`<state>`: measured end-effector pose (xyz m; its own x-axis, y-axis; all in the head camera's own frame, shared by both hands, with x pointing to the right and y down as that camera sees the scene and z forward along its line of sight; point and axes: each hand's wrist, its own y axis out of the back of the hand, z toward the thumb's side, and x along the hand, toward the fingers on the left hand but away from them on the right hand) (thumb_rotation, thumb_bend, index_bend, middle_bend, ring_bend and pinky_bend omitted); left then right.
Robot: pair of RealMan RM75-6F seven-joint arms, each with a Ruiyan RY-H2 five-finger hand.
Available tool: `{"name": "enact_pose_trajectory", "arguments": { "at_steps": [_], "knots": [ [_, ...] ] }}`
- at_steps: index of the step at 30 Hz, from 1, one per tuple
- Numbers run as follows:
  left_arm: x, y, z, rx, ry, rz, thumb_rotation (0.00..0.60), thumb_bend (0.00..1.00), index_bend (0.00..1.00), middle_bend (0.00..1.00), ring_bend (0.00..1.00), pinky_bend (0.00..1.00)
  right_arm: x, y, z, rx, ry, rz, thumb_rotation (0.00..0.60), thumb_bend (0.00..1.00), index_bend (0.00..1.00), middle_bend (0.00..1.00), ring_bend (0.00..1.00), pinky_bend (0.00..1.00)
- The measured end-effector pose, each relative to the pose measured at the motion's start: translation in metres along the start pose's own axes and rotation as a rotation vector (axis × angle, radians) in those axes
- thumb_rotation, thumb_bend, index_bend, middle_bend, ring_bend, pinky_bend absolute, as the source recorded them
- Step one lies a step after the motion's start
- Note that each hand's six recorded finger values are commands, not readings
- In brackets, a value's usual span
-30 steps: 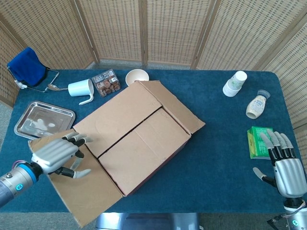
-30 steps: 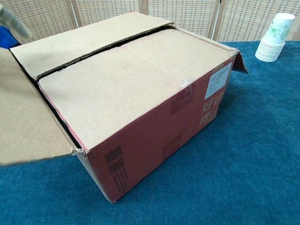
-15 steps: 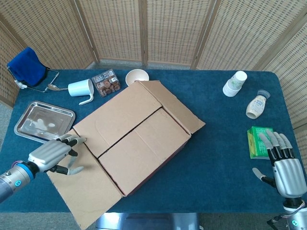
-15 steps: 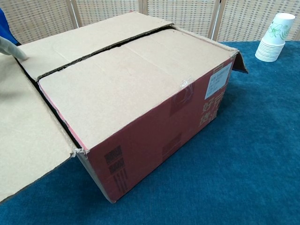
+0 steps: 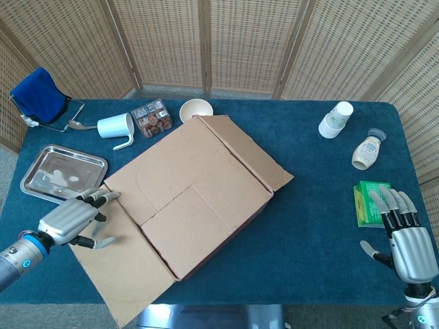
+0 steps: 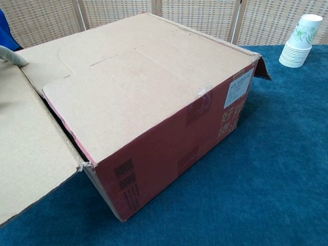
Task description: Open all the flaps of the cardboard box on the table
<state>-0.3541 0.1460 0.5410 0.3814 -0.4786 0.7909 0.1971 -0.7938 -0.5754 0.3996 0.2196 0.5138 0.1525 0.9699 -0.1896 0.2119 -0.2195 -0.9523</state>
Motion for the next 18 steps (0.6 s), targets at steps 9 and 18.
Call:
{"name": "enact_pose_trajectory", "arguments": {
  "at_steps": [9,18],
  "knots": [
    [0.002,0.019,-0.007,0.037,0.021,0.143,0.164,0.0,0.58,0.0,0.0,0.0,0.0,-0.002,0.001,-0.005,0.001,0.008,0.6,0.07,0.0,0.0,0.0,0.0],
    [0.009,0.044,0.016,0.119,-0.071,0.267,0.166,0.0,0.5,0.0,0.0,0.0,-0.001,-0.003,0.001,-0.006,0.002,0.012,0.6,0.07,0.0,0.0,0.0,0.0]
  ]
}}
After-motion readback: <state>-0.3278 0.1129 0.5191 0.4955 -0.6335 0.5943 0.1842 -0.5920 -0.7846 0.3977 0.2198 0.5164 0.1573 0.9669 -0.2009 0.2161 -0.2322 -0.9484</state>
